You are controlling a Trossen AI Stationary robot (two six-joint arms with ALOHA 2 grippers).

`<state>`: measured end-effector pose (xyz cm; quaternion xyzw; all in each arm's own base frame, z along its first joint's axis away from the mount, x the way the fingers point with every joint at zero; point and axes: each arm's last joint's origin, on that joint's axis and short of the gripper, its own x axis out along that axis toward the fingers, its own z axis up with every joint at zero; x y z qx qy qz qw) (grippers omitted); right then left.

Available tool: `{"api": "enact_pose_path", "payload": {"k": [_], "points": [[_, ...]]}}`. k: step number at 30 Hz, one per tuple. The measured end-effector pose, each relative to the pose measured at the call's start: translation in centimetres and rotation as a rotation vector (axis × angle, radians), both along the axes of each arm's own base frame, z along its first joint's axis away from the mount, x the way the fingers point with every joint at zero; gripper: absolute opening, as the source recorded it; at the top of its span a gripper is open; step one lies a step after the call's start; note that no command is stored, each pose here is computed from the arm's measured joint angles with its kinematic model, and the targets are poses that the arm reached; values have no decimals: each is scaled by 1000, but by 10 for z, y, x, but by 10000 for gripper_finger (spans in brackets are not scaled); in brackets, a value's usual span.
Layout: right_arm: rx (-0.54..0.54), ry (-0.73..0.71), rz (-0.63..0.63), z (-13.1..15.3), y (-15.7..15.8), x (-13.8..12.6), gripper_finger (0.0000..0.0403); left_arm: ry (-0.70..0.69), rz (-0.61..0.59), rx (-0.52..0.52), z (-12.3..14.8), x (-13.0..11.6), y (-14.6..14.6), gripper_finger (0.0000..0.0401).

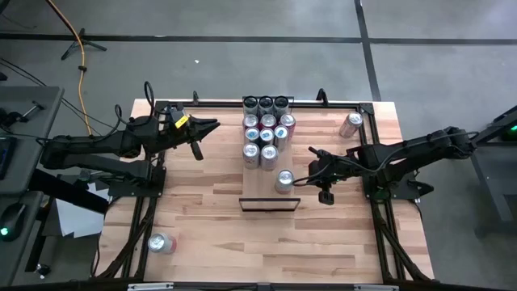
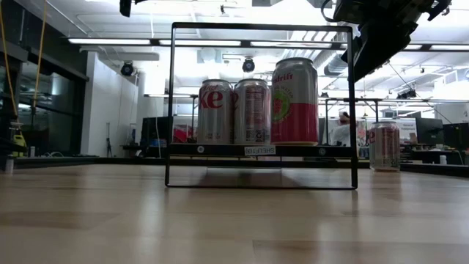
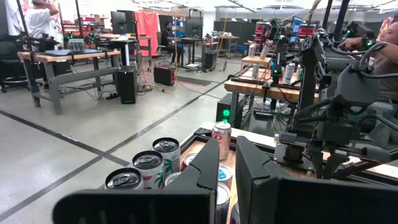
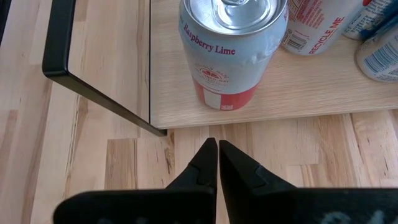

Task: Place canned beverage on shelf
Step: Put the top pink-white soda can on the shelf

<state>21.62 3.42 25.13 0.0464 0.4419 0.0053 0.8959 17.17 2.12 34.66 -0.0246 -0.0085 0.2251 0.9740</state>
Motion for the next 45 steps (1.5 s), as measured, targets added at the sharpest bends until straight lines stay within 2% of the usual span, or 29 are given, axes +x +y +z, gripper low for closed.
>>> {"api": "enact_pose_path", "payload": {"k": [21,29,45], "points": [[17,1,-21,0,0,0,2,0,0,0,0,0,0,1],[-15,-7,-68,0,-2,0,2,0,0,0,0,0,0,1],[-15,-7,-70,0,-2,0,2,0,0,0,0,0,0,1]]}}
